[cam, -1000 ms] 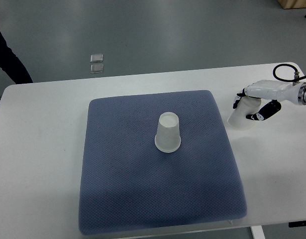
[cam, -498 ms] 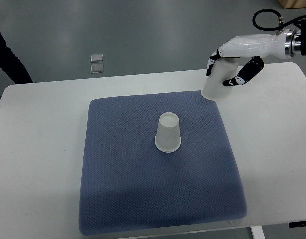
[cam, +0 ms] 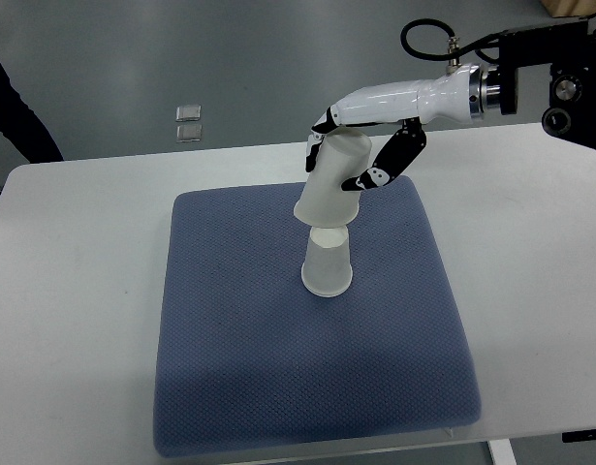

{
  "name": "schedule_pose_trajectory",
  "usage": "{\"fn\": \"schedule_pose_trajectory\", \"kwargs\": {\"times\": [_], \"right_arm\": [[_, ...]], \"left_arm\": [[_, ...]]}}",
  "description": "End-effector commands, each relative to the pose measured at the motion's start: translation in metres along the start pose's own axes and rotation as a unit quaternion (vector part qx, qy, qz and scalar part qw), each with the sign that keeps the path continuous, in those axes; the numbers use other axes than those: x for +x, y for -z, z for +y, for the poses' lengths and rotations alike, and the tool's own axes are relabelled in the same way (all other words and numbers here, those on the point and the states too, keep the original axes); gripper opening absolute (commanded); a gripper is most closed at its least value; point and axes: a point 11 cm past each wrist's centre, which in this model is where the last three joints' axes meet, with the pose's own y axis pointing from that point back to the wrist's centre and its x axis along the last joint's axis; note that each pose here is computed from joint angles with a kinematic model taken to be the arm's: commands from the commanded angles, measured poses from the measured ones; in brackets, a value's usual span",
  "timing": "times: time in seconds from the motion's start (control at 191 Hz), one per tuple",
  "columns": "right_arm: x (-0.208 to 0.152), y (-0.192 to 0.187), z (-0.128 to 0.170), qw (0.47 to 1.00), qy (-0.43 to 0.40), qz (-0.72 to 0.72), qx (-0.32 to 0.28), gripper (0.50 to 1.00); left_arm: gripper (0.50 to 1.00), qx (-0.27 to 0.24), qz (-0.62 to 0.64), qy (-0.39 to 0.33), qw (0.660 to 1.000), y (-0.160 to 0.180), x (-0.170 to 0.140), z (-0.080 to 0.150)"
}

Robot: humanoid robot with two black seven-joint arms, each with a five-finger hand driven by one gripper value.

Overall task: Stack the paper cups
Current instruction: 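Lift the cup and carry it over the cup on the pad, then lower the held cup down onto the cup on the pad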

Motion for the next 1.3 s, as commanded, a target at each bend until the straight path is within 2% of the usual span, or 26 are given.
{"fn": "schedule_pose_trajectory", "kwargs": {"times": [0.0, 0.34, 0.65, 1.294], "right_arm": [[-0.006, -0.006, -0.007, 1.0, 0.006, 0.006, -0.006, 0.594], [-0.028, -0.012, -0.014, 1.0, 0.016, 0.002, -0.006, 0.594], [-0.028, -0.019, -0.011, 1.0, 0.015, 0.002, -0.016, 0.594], [-0.051, -0.029, -0.012, 1.0, 0.014, -0.009, -0.022, 0.599]], "left_arm": [[1.0, 0.0, 0.0, 0.0, 1.0, 0.0, 0.0, 0.0], [1.0, 0.0, 0.0, 0.0, 1.0, 0.0, 0.0, 0.0], [1.0, 0.0, 0.0, 0.0, 1.0, 0.0, 0.0, 0.0], [1.0, 0.001, 0.0, 0.0, 1.0, 0.0, 0.0, 0.0]]}}
